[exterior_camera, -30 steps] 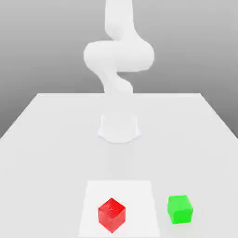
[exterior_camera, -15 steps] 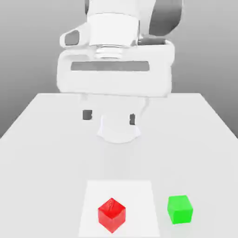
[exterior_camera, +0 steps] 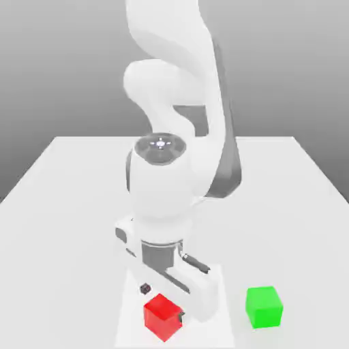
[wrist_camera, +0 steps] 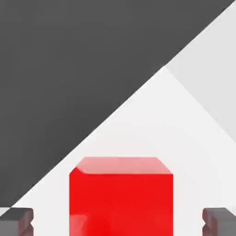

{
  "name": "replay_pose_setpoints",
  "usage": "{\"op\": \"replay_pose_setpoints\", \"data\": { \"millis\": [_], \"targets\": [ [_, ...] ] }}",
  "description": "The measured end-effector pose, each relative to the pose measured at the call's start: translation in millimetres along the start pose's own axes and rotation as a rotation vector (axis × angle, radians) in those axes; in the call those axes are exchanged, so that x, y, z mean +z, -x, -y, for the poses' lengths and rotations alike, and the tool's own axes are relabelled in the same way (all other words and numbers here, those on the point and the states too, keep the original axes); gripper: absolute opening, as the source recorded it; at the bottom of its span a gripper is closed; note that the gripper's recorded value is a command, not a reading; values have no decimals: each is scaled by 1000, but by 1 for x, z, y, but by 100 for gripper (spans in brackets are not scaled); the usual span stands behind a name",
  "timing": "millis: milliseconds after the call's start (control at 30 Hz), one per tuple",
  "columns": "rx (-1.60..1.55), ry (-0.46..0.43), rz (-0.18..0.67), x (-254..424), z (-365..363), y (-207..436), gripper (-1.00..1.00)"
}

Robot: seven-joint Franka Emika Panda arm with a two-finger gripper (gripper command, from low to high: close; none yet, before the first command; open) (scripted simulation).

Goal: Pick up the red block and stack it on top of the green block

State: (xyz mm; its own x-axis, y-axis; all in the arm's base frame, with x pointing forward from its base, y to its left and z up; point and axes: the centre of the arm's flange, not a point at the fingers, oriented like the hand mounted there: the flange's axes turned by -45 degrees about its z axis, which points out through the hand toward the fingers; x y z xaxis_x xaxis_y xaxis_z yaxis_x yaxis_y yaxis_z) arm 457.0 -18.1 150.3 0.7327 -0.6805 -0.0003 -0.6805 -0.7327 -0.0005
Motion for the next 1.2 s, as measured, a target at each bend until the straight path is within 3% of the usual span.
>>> {"op": "replay_pose_setpoints", "data": {
  "millis": [200,367,633,800,833,1033,1200],
  "targets": [
    [0,-1,-1,1,0,0,-100],
    [-4,-1,-1,-51,1,1,-100],
    [-690,-3,1,-92,106,137,-100],
    [-755,0,-2,-46,112,146,-100],
    [-757,0,-1,-36,112,146,100],
    [-758,0,-1,-32,111,147,100],
    [-757,1,-2,-77,112,146,100]
  ]
}}
